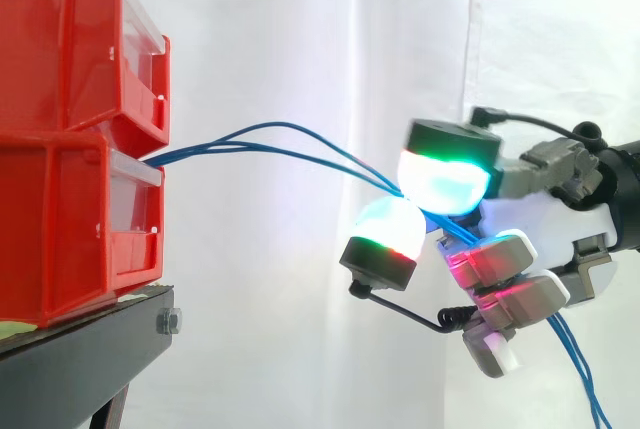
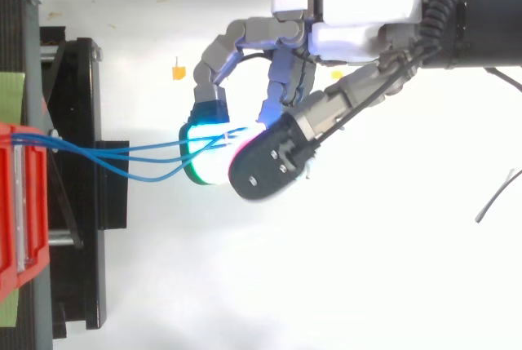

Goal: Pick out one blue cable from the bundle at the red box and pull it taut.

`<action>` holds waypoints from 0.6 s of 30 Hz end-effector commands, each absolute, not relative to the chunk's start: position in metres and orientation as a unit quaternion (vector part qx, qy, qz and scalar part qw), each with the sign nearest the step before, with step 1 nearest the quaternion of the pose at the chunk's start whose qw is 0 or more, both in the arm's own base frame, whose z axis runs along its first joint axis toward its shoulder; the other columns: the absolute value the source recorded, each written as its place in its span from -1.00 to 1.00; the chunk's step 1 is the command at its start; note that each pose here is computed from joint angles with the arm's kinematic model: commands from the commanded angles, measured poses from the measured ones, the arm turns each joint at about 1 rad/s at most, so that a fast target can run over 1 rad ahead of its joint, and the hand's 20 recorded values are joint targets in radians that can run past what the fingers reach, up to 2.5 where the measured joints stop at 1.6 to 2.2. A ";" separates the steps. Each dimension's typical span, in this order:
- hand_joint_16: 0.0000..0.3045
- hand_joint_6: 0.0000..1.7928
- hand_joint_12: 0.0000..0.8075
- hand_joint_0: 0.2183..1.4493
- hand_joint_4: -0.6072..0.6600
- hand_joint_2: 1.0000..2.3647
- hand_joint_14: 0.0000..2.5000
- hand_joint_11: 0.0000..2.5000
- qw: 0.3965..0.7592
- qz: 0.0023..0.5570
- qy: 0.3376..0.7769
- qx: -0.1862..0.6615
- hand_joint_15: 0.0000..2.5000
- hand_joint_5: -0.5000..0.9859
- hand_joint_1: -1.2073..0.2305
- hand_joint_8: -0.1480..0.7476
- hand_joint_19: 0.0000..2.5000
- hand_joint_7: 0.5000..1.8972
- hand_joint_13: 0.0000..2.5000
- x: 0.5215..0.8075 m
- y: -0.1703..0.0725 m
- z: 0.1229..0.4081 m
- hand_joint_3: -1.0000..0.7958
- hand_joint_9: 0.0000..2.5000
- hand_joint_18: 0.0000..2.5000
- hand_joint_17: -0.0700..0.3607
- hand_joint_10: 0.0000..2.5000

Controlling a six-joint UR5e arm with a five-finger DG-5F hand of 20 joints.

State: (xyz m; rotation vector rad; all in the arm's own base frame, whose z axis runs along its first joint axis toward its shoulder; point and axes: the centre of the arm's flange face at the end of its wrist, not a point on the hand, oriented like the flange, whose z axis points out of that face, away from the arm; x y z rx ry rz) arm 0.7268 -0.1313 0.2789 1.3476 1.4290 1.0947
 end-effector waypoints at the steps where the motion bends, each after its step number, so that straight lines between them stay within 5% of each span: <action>1: -0.66 0.05 -0.10 -0.27 0.00 -1.00 -0.98 -0.22 0.431 0.440 0.574 0.540 -0.27 -0.53 -0.44 -0.08 -0.51 -0.44 0.02 0.727 -0.130 0.279 -0.44 0.05 -0.26 -0.13 -0.98; 11: -0.60 0.02 0.00 -0.59 0.09 -1.00 -0.98 -0.25 0.432 0.439 0.573 0.540 -0.30 -0.52 -0.05 0.01 -0.51 -0.57 0.04 0.727 -0.131 0.279 -0.44 0.09 -0.21 -0.04 -0.98; 15: -0.65 0.00 -0.08 -0.42 0.04 -1.00 -0.98 -0.24 0.432 0.439 0.573 0.540 -0.29 -0.51 0.13 -0.04 -0.47 -0.45 0.03 0.727 -0.131 0.279 -0.44 0.11 -0.26 -0.12 -0.98; 18: -0.65 0.01 -0.08 -0.34 -0.01 -0.99 -0.98 -0.23 0.432 0.439 0.573 0.540 -0.28 -0.51 0.03 -0.04 -0.47 -0.43 0.04 0.727 -0.131 0.279 -0.37 0.13 -0.27 -0.12 -0.98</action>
